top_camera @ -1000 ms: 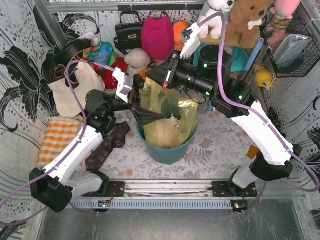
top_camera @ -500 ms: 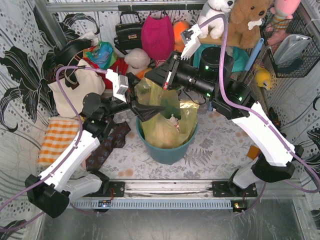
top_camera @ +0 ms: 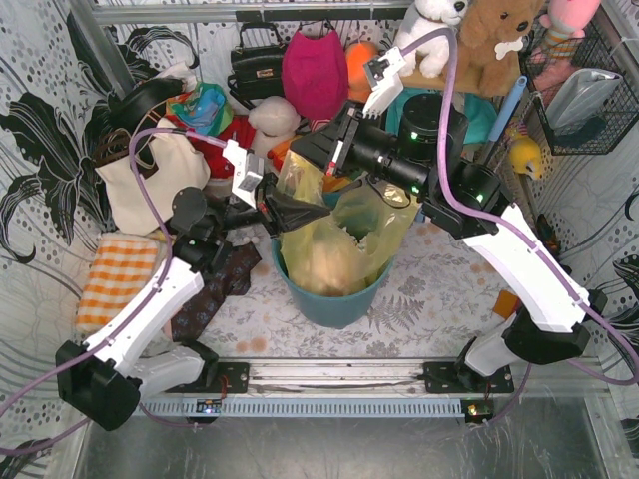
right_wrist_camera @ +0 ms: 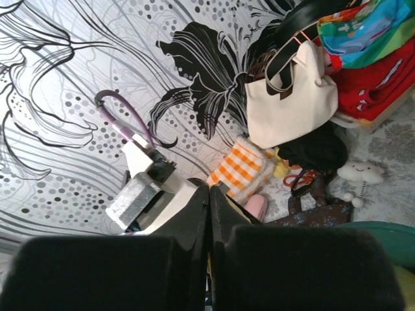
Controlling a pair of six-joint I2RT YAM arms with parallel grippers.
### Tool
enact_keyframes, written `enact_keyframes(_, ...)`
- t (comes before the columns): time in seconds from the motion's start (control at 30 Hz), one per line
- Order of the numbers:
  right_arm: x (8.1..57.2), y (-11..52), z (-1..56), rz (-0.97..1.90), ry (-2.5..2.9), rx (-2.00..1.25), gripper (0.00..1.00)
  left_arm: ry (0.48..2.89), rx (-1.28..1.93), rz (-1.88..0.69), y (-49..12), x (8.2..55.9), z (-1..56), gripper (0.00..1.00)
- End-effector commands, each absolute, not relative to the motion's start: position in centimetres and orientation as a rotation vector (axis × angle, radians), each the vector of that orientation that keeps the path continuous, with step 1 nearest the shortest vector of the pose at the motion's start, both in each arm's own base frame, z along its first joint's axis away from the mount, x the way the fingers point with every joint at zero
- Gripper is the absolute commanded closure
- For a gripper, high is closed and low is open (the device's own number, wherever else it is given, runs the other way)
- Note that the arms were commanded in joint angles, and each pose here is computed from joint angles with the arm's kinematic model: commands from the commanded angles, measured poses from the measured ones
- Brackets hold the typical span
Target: Tie the trash bag
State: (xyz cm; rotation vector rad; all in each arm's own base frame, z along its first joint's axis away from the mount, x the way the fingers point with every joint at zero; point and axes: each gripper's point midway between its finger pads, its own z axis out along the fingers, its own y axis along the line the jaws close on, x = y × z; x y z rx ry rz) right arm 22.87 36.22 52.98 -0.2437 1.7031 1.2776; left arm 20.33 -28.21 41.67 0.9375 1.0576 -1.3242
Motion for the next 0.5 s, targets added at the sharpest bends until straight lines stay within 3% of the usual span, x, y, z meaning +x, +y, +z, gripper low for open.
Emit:
enact_keyframes(0.0,22.7,34.3,54.3,1.226,1.637,-0.225,1.0,1.098,0.902,-1.277,-27.7,20.3,42.4,1.0)
enact_keyframes(0.03,22.7,33.9,54.1,1.201,1.64,-0.228,0.94,1.113,0.88,-1.261,-27.6,20.7,42.6,1.0)
enact_keyframes(0.07,22.7,33.3,53.9,1.172,1.642,-0.235,0.71,1.136,0.862,-1.252,-27.5,21.0,42.6,1.0)
enact_keyframes(0.1,22.5,32.5,53.9,1.137,1.636,-0.251,0.54,1.155,0.848,-1.24,-27.4,21.3,42.8,1.0)
enact_keyframes(0.17,22.2,30.4,54.0,1.056,1.621,-0.263,0.37,1.192,0.819,-1.209,-27.2,21.8,43.1,1.0)
enact_keyframes(0.3,20.8,25.7,54.1,0.936,1.555,-0.27,0.21,1.231,0.794,-1.183,-26.9,22.2,43.1,1.0)
enact_keyframes(0.47,18.9,21.6,52.3,0.816,1.46,-0.363,0.16,1.253,0.781,-1.173,-26.6,22.1,43.3,1.0)
